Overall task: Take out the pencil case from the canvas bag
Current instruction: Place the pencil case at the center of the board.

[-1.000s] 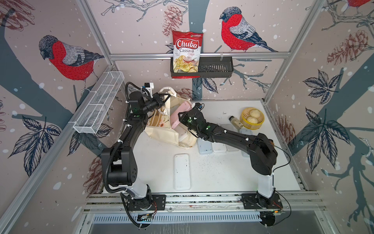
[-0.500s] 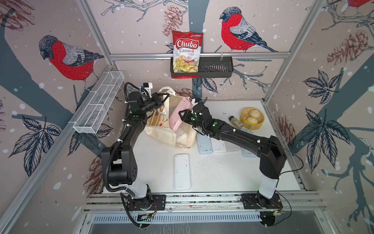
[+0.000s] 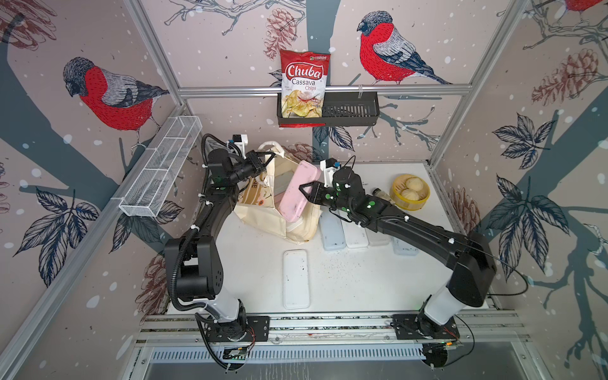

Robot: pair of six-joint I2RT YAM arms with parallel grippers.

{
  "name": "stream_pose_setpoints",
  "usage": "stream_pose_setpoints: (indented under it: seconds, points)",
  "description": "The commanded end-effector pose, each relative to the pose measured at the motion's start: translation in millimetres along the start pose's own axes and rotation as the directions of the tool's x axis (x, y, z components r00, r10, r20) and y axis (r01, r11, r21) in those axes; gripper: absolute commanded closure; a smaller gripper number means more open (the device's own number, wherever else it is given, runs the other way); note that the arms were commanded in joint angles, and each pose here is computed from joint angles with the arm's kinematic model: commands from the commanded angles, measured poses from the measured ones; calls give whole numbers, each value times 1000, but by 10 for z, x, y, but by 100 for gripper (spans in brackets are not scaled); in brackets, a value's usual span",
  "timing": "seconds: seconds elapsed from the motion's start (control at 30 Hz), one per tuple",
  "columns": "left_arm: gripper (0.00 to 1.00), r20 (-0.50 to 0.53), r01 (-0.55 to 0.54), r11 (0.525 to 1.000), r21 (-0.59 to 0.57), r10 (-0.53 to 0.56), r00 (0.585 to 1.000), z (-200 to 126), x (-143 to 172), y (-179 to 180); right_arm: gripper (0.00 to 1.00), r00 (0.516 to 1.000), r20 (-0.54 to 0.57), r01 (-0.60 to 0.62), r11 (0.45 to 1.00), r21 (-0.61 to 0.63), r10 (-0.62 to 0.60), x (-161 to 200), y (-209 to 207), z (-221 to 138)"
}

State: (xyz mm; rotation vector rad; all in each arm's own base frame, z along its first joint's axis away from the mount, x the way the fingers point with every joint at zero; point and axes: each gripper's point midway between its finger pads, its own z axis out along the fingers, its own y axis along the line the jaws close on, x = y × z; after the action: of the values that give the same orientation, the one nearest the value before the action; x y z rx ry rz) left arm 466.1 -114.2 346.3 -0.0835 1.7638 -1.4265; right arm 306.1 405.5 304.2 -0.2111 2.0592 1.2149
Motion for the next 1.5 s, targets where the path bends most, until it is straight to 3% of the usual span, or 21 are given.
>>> stream_pose_setpoints:
  seconds: [0.0,0.23,0.53,0.77,0.97,1.2,1.47]
  points:
    - [100,27,-60,997,49,59,998,-3,-79,-125,82,997,34,66,995,-76,-63,-49,181,-197]
    - [100,24,-64,997,50,63,998,0,-74,-121,82,985,-44,162,982,-101,-167,162,208,-529]
    - [100,23,-66,997,49,64,998,4,-74,-119,82,960,-206,185,982,-33,-188,684,-178,-830]
    - [100,22,-66,997,47,65,998,8,-68,-113,82,910,-393,154,987,36,-127,1213,-552,-909]
    - [100,20,-65,997,40,64,998,14,-65,-87,81,889,-452,107,992,59,-69,1374,-637,-875]
    - [100,16,-60,998,33,60,998,24,-56,-49,81,805,-593,83,985,154,25,1825,-993,-879]
    - [100,17,-57,998,28,57,998,28,-53,-20,80,767,-634,16,984,178,102,2061,-1084,-868]
